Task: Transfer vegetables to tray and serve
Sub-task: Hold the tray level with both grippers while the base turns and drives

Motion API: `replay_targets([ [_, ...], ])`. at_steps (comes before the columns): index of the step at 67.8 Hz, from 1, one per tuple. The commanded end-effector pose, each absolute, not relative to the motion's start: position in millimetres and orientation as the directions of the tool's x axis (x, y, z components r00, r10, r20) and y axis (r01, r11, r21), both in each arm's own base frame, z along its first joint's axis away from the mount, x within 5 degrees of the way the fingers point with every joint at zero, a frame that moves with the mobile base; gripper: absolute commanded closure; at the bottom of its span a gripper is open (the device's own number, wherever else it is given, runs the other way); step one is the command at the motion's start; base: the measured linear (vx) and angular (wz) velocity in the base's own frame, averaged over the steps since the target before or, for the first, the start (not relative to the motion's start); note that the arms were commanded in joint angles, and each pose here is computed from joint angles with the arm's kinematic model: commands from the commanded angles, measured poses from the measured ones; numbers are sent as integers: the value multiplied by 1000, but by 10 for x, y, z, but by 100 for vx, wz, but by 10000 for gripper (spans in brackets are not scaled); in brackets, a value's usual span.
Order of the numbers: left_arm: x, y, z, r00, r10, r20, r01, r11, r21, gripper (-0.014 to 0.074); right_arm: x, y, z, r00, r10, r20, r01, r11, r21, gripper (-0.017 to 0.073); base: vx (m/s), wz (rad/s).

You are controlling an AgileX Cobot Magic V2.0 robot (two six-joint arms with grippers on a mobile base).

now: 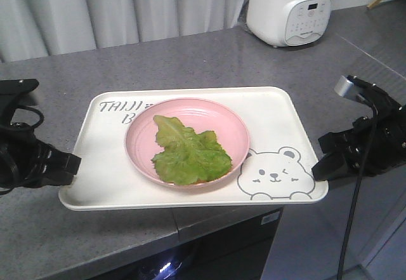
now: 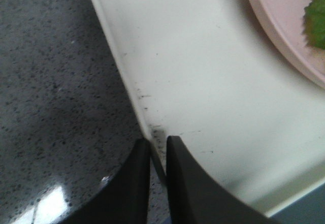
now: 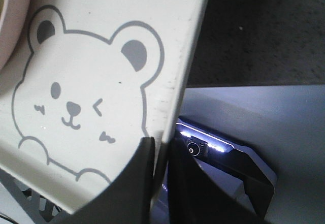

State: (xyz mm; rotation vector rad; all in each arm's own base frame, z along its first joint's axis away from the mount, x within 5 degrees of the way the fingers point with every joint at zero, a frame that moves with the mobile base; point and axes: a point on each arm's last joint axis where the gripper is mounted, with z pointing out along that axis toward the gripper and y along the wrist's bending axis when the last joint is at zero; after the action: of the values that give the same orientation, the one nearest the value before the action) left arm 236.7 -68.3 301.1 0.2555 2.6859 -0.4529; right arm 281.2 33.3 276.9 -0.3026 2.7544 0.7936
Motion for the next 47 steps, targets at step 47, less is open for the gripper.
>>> replay_targets([
  [47,2360,-756,3219,-855,69,-514,267,908,-322,599,2710,461,3006,-917,-175,-357,-360,749,556,562,-2,-26],
])
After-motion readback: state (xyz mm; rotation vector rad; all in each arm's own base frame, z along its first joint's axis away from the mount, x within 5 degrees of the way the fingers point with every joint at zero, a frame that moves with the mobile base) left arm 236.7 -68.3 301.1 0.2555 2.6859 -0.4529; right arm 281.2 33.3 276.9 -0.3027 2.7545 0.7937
